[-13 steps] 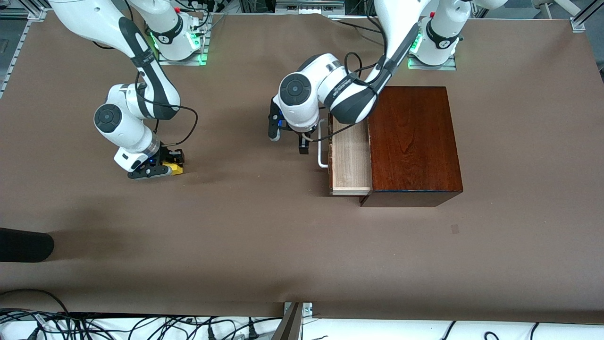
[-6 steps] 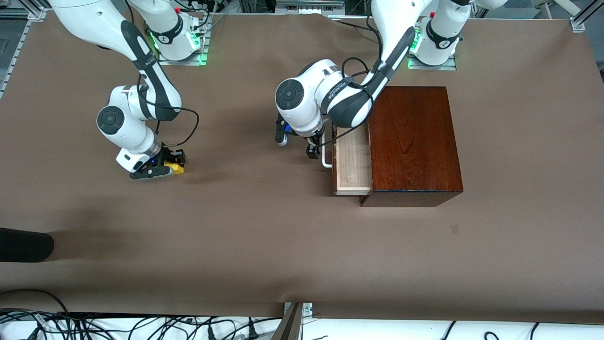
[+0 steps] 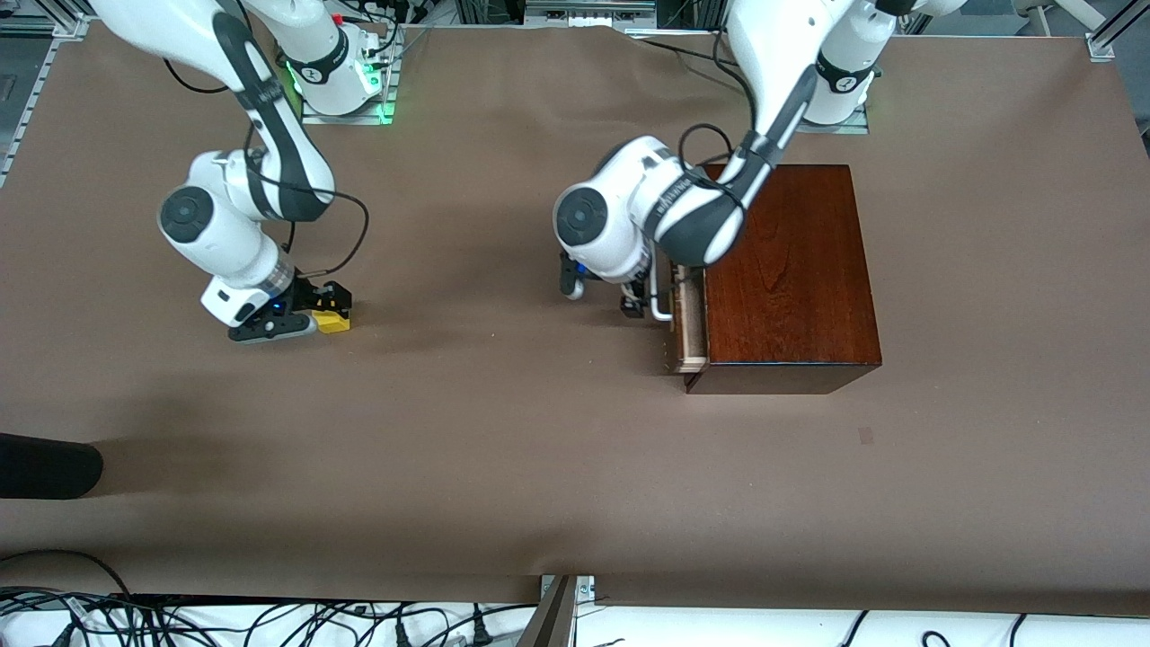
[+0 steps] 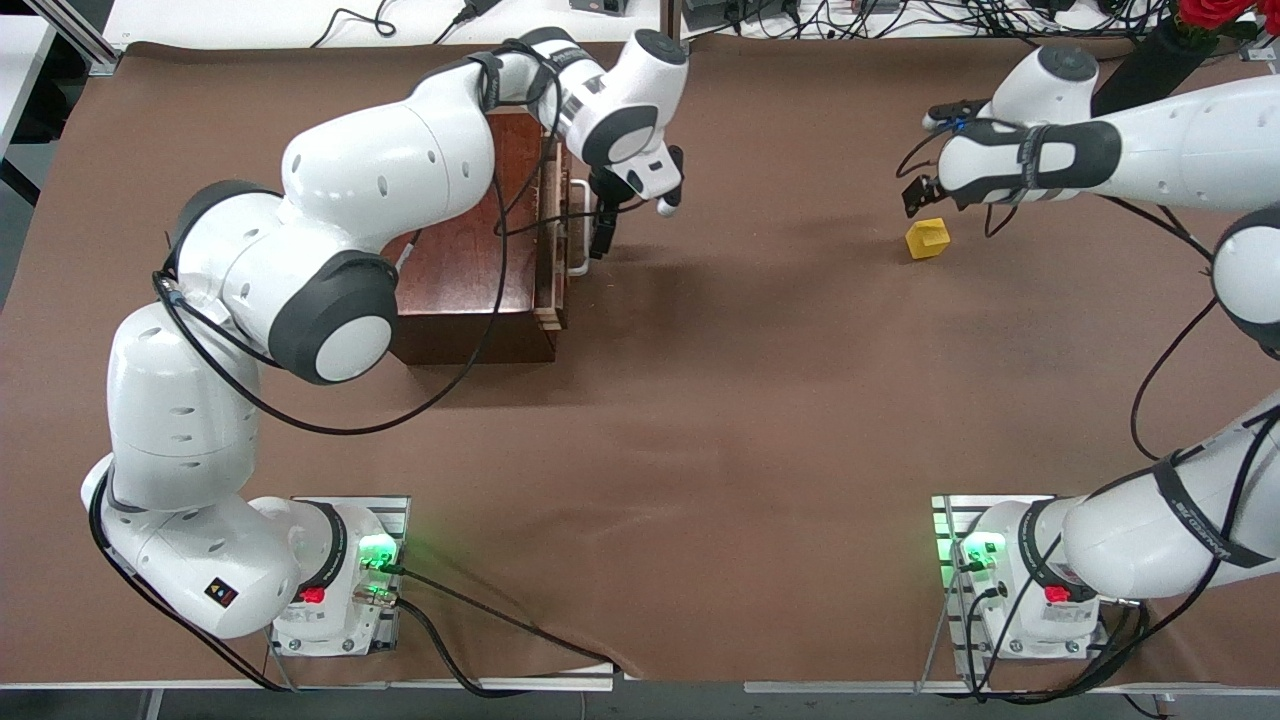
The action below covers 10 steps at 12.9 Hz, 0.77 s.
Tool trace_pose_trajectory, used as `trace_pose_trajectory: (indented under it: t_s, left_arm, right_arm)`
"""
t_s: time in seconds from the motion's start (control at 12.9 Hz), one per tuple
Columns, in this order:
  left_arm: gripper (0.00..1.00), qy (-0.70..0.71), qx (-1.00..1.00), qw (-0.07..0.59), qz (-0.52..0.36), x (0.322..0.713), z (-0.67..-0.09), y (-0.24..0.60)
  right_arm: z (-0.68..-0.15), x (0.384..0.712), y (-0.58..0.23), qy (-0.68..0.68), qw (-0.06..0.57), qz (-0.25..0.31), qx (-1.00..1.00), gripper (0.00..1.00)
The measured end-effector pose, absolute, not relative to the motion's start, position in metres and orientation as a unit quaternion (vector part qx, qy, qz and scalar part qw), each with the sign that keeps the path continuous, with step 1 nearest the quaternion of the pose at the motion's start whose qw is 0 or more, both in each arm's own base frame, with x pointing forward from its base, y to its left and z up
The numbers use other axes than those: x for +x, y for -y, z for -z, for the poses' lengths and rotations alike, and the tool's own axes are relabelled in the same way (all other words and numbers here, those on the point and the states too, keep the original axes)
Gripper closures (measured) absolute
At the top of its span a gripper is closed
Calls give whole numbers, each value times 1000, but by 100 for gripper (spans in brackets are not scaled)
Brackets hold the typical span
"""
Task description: Open drawer, take yellow block, close drawer
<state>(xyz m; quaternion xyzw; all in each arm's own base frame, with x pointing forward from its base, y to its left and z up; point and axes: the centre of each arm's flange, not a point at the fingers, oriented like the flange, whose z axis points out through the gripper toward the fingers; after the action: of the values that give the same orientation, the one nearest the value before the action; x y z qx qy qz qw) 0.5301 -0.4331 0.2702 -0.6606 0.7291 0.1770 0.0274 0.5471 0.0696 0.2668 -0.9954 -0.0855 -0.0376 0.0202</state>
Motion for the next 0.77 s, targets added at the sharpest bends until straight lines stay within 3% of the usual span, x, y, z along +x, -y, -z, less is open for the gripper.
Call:
trace_pose_trajectory:
  t_s: [0.39,0.77]
  left_arm:
    - [0,-729,-662,23,-174,550,-275,410]
    - [0,-710,-693,55,-112,543,-350,434]
  right_arm:
    - [-403,567,-79,98,39,6,-994,0]
    - [-513,584,-82,110,44,-13,-993,0]
